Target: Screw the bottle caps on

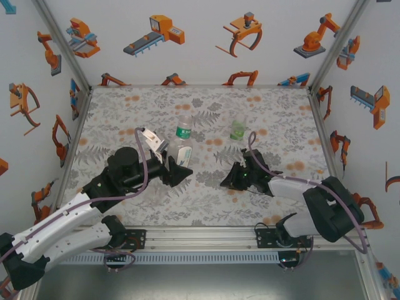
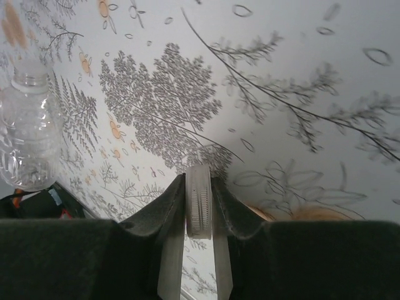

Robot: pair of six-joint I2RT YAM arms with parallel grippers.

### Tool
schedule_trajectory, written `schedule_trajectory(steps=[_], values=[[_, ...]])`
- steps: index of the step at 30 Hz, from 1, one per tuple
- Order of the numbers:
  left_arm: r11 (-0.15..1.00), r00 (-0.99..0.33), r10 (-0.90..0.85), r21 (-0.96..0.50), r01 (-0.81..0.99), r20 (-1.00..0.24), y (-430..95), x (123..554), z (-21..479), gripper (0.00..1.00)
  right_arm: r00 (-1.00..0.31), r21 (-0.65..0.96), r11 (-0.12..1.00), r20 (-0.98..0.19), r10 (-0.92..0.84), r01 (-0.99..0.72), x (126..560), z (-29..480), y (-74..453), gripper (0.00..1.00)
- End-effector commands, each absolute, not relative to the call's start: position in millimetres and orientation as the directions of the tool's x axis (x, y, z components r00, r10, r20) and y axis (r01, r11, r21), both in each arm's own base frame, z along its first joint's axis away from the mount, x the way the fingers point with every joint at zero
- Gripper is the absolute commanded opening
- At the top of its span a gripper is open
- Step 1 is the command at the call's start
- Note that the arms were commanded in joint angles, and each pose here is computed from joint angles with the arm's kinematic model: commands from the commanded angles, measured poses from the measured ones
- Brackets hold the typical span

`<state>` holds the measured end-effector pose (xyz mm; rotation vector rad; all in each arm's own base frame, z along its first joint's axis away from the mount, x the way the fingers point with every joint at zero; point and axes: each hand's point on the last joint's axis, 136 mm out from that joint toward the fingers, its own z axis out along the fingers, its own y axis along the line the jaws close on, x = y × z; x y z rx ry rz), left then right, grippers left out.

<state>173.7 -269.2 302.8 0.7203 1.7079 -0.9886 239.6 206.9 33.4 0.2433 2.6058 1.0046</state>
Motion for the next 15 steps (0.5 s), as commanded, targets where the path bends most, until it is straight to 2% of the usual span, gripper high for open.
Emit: schedule_trajectory(steps=[1, 10, 15], values=[[0.460, -0.320, -0.020, -0.293, 0.838, -0.947, -272.6, 172.3, 315.4, 0.00, -0.923, 0.687, 0.725, -0.244, 0.298, 0.052, 237.3, 39.2, 198.8, 0.27], [0.457, -0.322, -0.020, -0.295, 0.839, -0.947, -275.3, 173.7, 314.0, 0.00, -0.920, 0.575, 0.816, -0.288, 0.265, 0.055, 233.7, 41.0, 175.0, 0.45], [0.457, -0.324, -0.013, -0.293, 0.840, -0.946, -277.7, 175.1, 312.6, 0.00, -0.918, 0.538, 0.843, -0.326, 0.223, 0.013, 239.3, 51.0, 178.2, 0.50]])
